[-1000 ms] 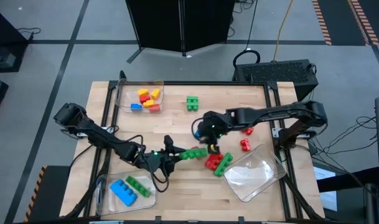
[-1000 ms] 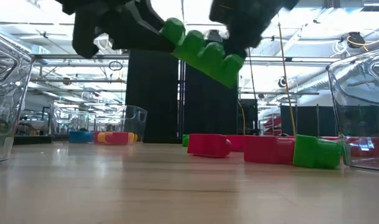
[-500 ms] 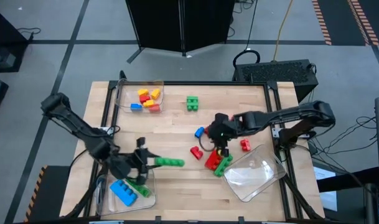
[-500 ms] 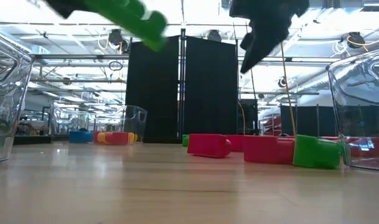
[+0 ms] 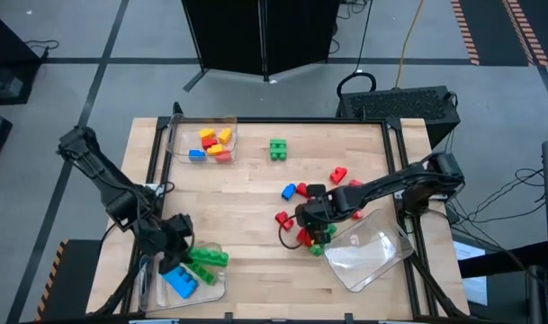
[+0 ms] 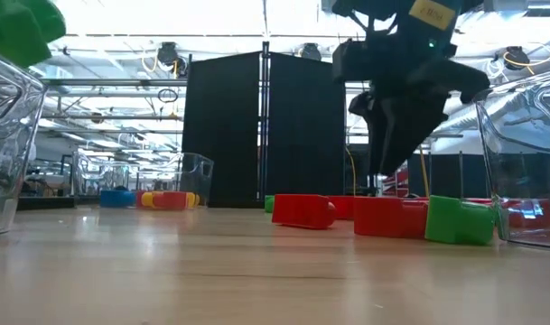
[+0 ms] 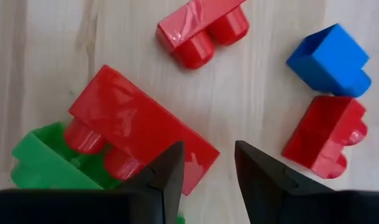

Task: Sort blocks by size
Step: Put the four-stud green game piece into the bottom left transparent bin

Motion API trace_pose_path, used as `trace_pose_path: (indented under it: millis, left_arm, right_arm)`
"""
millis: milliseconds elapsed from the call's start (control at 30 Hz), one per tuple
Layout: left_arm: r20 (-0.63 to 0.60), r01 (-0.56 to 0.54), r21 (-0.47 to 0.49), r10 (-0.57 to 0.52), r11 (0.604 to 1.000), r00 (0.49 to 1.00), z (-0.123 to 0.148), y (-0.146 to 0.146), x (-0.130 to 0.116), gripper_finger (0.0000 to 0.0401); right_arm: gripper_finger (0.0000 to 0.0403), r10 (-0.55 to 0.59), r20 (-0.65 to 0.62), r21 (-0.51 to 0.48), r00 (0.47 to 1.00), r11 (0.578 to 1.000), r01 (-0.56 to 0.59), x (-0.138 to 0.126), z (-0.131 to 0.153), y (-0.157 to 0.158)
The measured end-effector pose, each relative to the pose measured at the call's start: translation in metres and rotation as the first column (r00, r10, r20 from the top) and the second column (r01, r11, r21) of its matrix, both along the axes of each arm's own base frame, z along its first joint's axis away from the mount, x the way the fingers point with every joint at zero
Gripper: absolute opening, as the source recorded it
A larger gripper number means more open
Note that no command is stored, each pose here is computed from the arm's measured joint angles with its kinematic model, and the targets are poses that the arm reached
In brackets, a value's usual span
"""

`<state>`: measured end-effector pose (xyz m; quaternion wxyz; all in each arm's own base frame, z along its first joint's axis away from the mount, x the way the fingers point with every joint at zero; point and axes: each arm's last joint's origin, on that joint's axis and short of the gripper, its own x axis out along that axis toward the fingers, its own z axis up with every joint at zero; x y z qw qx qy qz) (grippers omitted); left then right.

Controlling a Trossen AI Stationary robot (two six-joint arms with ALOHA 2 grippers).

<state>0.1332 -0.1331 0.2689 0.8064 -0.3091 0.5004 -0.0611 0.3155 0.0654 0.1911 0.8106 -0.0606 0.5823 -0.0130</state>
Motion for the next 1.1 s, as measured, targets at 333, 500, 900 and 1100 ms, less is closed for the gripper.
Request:
trace_pose_path:
  millis: [333,500,900,1100]
  left_arm:
    - [0.002,0.096,-0.087,-0.096,0.992,0.995,0.009,-0.001,-0.014,0.0137]
    - [-0.016,0.139,-0.091,-0.141,0.986,0.99,0.007,-0.008,-0.018,0.0137]
    - [-0.177,0.108,-0.041,-0.113,0.993,0.978,-0.014,-0.025,-0.016,0.0138]
    - [-0.2,0.139,0.005,-0.135,0.99,0.97,-0.023,-0.032,-0.012,0.0165]
  right_arm:
    - [0.0138,-0.005,-0.014,0.018,1.0,1.0,0.005,0.003,-0.007,0.004]
    - [0.0145,0.184,0.017,0.015,0.983,0.983,-0.184,0.003,-0.006,0.022]
    - [0.0191,0.449,0.018,-0.049,0.893,0.893,-0.448,-0.005,-0.006,0.051]
    - [0.0213,0.547,-0.008,-0.08,0.837,0.834,-0.546,-0.009,-0.006,0.06]
